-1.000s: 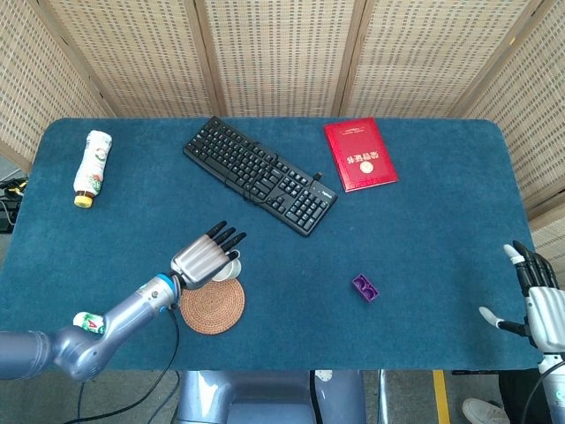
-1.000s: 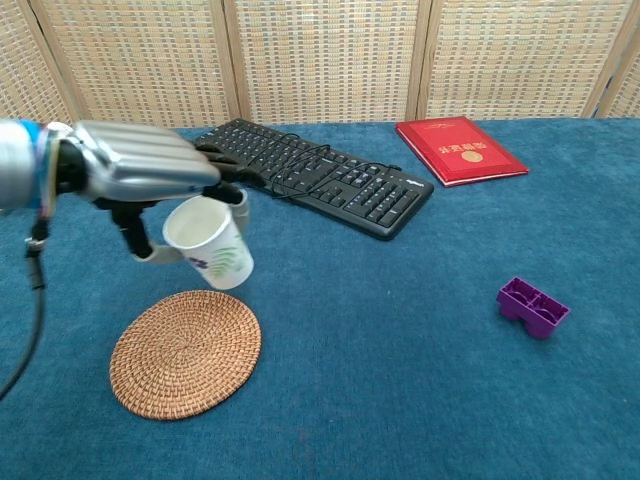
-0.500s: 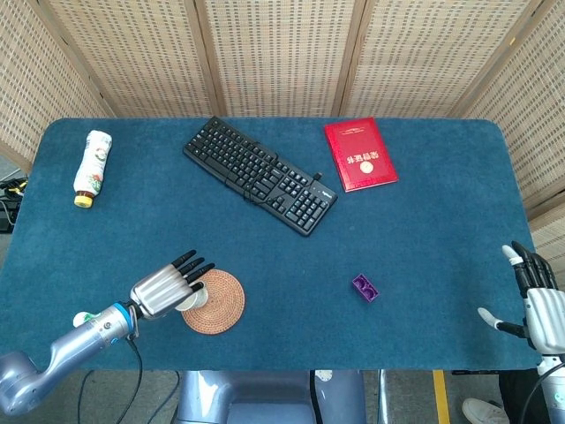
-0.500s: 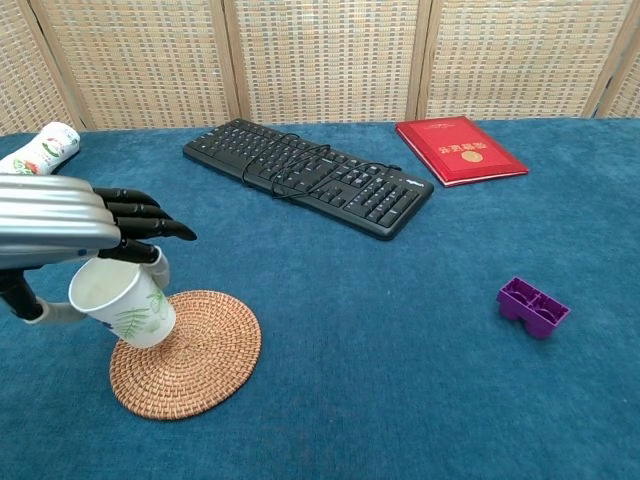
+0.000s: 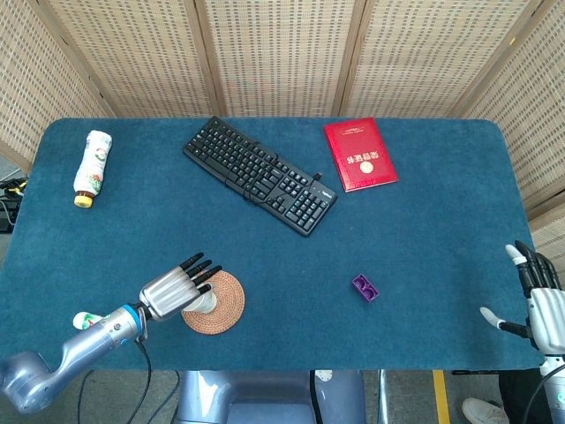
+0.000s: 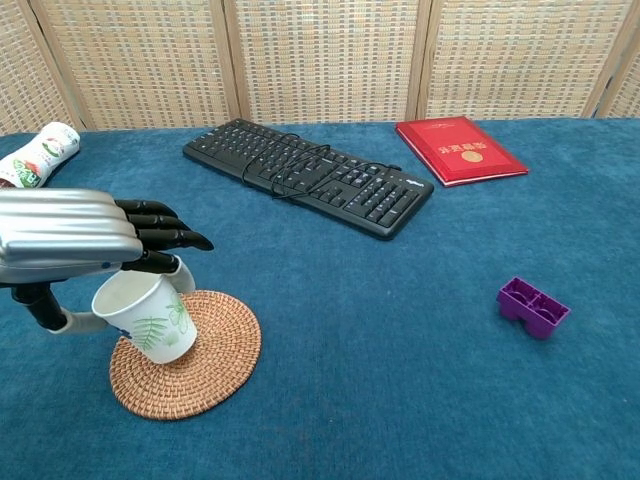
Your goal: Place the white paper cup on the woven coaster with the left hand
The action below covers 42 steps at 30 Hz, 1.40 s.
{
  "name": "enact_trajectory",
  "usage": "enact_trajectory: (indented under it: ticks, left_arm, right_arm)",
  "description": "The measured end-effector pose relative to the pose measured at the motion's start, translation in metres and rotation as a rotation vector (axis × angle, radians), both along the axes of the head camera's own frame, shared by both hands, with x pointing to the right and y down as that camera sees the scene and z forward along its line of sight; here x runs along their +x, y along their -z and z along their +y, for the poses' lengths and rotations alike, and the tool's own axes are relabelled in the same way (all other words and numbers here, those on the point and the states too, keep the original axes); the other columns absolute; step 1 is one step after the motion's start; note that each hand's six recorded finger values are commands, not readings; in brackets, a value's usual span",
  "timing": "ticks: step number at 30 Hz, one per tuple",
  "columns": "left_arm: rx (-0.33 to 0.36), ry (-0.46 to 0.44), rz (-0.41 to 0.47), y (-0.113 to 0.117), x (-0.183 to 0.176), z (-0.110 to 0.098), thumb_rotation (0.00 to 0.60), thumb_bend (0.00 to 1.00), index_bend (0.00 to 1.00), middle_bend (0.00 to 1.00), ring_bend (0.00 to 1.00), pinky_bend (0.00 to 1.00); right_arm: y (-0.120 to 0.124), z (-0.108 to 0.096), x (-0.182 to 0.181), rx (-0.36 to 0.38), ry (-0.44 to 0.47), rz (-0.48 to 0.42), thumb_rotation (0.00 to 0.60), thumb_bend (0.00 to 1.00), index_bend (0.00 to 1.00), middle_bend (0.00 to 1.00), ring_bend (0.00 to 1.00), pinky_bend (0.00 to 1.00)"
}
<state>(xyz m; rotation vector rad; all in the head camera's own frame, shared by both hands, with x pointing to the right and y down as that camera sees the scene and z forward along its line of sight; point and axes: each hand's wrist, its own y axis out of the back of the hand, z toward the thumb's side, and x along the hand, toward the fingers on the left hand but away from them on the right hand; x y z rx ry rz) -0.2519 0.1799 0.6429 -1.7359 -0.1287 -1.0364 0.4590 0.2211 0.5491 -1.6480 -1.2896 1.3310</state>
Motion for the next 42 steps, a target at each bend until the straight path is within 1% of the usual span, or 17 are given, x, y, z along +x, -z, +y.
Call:
enact_trajectory:
  ticks: [6,7,9,11,16,20,23,26,28,31,34,35,37,40,42]
  left_arm:
    - [-0.008,0.005,0.003,-0.005,0.007,0.002,0.600,0.35,0.17,0.00,0.00,0.00]
    - [-0.006,0.002,0.001,-0.006,0.008,0.002,0.600,0.35,0.15,0.00,0.00,0.00]
    - [-0.002,-0.002,-0.003,-0.007,0.008,0.002,0.600,0.32,0.05,0.00,0.00,0.00]
    - [0.003,-0.003,-0.007,-0.007,0.008,0.002,0.600,0.30,0.00,0.00,0.00,0.00]
    - [0.024,0.017,-0.012,-0.005,0.007,-0.004,0.600,0.29,0.00,0.00,0.00,0.00]
    - [0.031,0.053,0.003,0.001,0.005,-0.010,0.600,0.29,0.00,0.00,0.00,0.00]
    - [0.052,0.122,0.033,0.014,-0.002,-0.018,0.600,0.29,0.00,0.00,0.00,0.00]
    - [0.092,0.206,0.074,0.031,-0.014,-0.028,0.600,0.28,0.00,0.00,0.00,0.00]
    - [0.131,0.267,0.094,0.042,-0.027,-0.031,0.600,0.28,0.00,0.00,0.00,0.00]
    - [0.198,0.364,0.113,0.058,-0.052,-0.031,0.600,0.28,0.00,0.00,0.00,0.00]
    - [0.253,0.481,0.112,0.070,-0.081,-0.022,0.600,0.28,0.00,0.00,0.00,0.00]
    - [0.266,0.530,0.106,0.073,-0.093,-0.016,0.600,0.28,0.00,0.00,0.00,0.00]
    - [0.275,0.598,0.094,0.076,-0.109,-0.005,0.600,0.28,0.00,0.00,0.00,0.00]
    - [0.289,0.674,0.070,0.079,-0.130,0.011,0.600,0.28,0.00,0.00,0.00,0.00]
    - [0.302,0.706,0.059,0.081,-0.140,0.019,0.600,0.28,0.00,0.00,0.00,0.00]
  right_arm:
    - [0.000,0.000,0.001,0.001,-0.002,0.000,0.600,0.08,0.04,0.00,0.00,0.00]
    - [0.001,0.000,0.001,0.002,-0.002,0.000,0.600,0.08,0.04,0.00,0.00,0.00]
    - [0.001,0.000,0.001,0.004,-0.004,-0.002,0.600,0.08,0.04,0.00,0.00,0.00]
    - [0.001,0.000,0.001,0.003,-0.004,-0.001,0.600,0.08,0.04,0.00,0.00,0.00]
    - [0.001,0.000,0.000,0.003,-0.001,-0.001,0.600,0.08,0.04,0.00,0.00,0.00]
    - [0.001,0.000,0.001,0.002,-0.003,-0.002,0.600,0.08,0.04,0.00,0.00,0.00]
    - [0.000,0.000,-0.001,0.001,0.004,-0.002,0.600,0.08,0.04,0.00,0.00,0.00]
    - [0.000,0.001,-0.002,0.001,0.007,-0.003,0.600,0.08,0.04,0.00,0.00,0.00]
    - [0.000,0.001,-0.003,0.000,0.011,-0.001,0.600,0.08,0.04,0.00,0.00,0.00]
    - [-0.001,0.001,-0.005,-0.002,0.019,0.004,0.600,0.08,0.04,0.00,0.00,0.00]
    - [-0.002,0.001,-0.008,-0.005,0.031,0.010,0.600,0.08,0.04,0.00,0.00,0.00]
    - [-0.003,0.001,-0.010,-0.007,0.036,0.013,0.600,0.08,0.04,0.00,0.00,0.00]
    - [-0.004,0.002,-0.012,-0.011,0.045,0.018,0.600,0.08,0.04,0.00,0.00,0.00]
    - [-0.006,0.002,-0.017,-0.017,0.059,0.025,0.600,0.08,0.04,0.00,0.00,0.00]
    - [-0.008,0.003,-0.020,-0.021,0.071,0.031,0.600,0.08,0.04,0.00,0.00,0.00]
